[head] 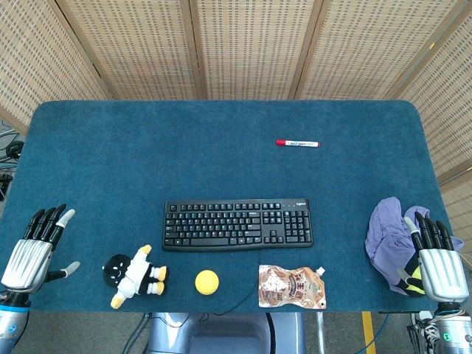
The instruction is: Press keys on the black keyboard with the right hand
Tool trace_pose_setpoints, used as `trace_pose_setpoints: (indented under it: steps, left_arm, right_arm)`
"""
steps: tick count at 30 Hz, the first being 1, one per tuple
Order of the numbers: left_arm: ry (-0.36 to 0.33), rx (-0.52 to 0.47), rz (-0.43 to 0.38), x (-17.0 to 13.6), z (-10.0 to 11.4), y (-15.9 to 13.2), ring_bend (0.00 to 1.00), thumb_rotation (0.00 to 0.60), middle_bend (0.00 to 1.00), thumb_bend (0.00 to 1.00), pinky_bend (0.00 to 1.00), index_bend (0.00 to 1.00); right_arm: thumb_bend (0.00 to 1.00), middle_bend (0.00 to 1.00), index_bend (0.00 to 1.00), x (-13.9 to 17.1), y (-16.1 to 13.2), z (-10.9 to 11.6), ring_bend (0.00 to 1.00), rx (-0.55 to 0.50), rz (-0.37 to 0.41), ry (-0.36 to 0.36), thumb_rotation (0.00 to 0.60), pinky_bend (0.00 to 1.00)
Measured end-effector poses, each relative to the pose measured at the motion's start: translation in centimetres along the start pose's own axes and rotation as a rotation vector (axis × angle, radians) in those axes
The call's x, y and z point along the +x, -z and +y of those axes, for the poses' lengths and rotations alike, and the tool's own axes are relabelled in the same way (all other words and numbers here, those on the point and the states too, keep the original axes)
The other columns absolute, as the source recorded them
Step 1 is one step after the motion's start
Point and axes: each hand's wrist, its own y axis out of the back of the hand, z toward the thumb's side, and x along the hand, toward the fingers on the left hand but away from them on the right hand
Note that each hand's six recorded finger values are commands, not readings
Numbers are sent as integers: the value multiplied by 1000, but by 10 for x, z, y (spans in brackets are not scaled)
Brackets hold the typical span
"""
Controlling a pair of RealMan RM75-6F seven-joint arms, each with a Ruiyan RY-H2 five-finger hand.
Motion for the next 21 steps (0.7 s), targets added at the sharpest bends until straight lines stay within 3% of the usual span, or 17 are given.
trace_pose_setpoints:
  steps: [21]
  left_arm:
    - [-9,-12,-1,-1,4,0,0,600,0,36,0,0]
  right_arm:
    - [156,0,0,3,-6,1,0,-13,14,1,600,0]
